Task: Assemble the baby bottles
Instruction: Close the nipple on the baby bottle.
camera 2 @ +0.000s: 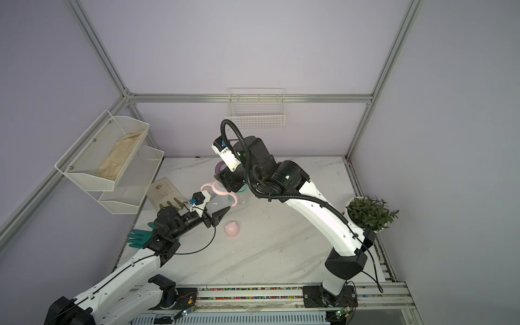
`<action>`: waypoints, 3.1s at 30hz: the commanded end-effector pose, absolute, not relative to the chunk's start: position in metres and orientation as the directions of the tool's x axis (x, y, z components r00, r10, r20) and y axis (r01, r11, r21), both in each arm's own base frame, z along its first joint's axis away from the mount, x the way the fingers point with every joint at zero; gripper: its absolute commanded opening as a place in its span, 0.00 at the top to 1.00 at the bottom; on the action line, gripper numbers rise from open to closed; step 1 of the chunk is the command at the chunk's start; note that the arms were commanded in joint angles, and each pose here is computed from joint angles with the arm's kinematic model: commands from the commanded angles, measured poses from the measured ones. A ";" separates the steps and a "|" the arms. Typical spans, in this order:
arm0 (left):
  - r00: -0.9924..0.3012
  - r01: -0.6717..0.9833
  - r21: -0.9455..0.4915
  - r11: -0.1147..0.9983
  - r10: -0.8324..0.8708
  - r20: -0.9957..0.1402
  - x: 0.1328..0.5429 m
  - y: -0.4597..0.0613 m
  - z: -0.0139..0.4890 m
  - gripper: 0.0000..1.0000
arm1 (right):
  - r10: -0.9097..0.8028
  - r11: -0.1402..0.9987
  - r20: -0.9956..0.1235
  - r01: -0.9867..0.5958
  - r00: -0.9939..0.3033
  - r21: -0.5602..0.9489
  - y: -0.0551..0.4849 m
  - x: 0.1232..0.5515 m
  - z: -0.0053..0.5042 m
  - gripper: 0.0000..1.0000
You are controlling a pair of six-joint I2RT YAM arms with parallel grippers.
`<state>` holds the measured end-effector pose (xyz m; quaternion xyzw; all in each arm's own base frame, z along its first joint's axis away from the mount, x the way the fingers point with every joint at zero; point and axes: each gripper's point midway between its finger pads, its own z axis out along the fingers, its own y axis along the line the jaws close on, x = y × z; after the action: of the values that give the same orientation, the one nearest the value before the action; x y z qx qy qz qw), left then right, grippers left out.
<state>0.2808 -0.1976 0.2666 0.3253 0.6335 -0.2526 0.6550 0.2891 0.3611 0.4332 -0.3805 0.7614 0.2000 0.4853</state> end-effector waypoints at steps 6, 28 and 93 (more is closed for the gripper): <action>0.080 0.760 0.100 0.642 0.061 -0.995 0.278 -0.203 0.260 1.00 | -0.361 0.628 -0.921 -0.768 -0.145 -0.125 0.350 0.286 0.471 0.53; 0.064 0.766 0.097 0.635 0.075 -0.995 0.280 -0.206 0.251 1.00 | -0.337 0.592 -0.934 -0.798 -0.117 -0.114 0.354 0.277 0.484 0.53; 0.294 0.793 0.283 0.540 0.068 -0.954 0.246 -0.215 0.322 1.00 | -0.451 0.288 -0.706 -0.838 -0.545 0.463 0.353 0.238 0.331 0.59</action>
<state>0.2403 -0.2223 0.2494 0.4177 0.6116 -0.3109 0.5957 0.2433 0.3497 0.3436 -0.4249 0.7636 0.4178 0.2488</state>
